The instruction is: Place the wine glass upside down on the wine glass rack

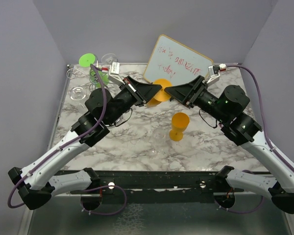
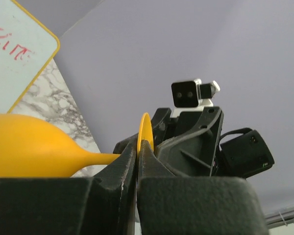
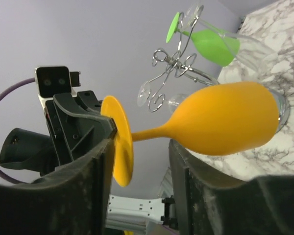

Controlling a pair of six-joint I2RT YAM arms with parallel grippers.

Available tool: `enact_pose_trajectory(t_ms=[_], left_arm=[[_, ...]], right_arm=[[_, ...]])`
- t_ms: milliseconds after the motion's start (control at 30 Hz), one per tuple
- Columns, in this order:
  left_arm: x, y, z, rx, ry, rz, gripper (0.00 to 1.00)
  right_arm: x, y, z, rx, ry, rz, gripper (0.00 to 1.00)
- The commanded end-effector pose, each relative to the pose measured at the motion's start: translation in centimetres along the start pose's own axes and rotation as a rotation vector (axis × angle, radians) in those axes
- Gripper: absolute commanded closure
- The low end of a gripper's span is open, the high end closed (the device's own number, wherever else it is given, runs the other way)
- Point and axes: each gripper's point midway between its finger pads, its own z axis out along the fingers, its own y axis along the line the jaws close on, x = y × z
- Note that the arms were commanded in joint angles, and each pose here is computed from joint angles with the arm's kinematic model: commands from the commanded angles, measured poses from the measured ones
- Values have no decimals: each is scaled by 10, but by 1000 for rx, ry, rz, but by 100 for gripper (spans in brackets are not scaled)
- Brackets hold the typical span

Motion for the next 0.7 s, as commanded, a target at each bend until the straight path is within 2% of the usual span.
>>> enact_pose_trajectory(t_ms=[0,233,500,667], left_arm=[[-29,-23,6,79,-39,66,100],[-70,-37,23,275,-5,1,100],[-122,-55,37,340,-31,97,100],[-172,-49,39,342,-65,149,100]], right_arm=[[-14,3,-11,20,-63,-76,41],[-31,14,-34,-4,-141,-211,27],[-36,-6,-57,86,-182,-286,25],[-33,-15,-60,112,-182,-297,25]])
